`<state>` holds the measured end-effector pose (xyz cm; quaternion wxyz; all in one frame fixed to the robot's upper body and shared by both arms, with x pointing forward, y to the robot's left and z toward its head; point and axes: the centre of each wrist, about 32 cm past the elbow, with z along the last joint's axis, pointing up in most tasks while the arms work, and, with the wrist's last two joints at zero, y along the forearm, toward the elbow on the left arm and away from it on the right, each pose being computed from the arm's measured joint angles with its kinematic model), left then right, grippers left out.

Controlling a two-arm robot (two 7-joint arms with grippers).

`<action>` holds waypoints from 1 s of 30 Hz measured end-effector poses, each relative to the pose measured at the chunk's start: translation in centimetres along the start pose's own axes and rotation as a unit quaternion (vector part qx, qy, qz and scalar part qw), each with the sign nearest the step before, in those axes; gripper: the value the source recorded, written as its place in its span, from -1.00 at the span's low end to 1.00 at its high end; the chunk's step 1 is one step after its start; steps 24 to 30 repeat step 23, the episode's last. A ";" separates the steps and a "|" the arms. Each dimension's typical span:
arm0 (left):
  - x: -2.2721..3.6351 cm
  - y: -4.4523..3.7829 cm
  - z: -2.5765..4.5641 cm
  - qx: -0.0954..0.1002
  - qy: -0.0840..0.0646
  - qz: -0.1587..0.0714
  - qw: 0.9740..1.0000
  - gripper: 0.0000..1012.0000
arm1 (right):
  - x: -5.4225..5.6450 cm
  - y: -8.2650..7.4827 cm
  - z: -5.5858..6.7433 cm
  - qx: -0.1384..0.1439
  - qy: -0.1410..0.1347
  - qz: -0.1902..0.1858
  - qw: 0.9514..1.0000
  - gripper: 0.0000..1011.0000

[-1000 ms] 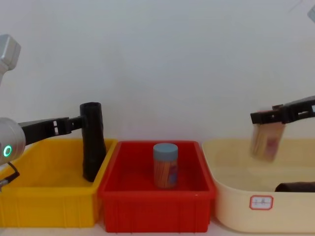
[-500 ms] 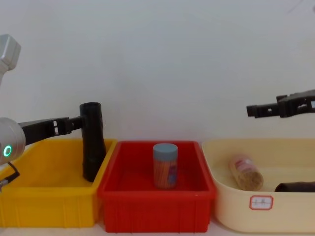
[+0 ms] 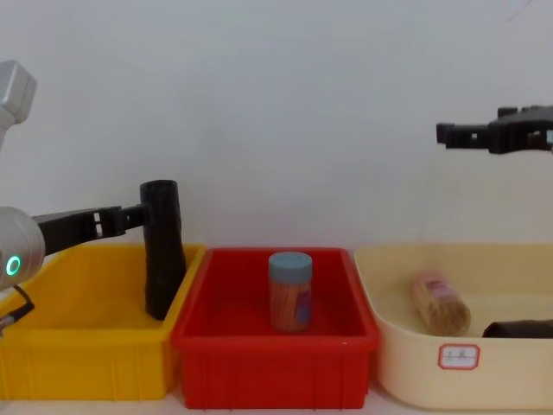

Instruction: Pick up the garbage bag with the one hand and transfer it to the other hand.

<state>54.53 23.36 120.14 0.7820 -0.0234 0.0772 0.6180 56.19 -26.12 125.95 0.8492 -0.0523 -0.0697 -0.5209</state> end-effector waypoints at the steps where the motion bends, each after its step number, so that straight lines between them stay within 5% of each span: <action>1: 0.00 0.00 0.00 0.000 0.000 0.000 1.000 0.98 | 0.0 0.0 0.0 0.000 0.000 0.000 1.000 0.98; 14: 0.00 0.00 0.00 0.000 0.000 0.000 1.000 0.98 | -2.7 -0.9 0.7 0.075 0.000 -0.073 0.994 0.98; 30: 0.00 0.00 0.00 0.000 0.000 0.000 1.000 0.98 | -3.5 -1.2 1.0 0.096 0.003 -0.095 0.991 0.98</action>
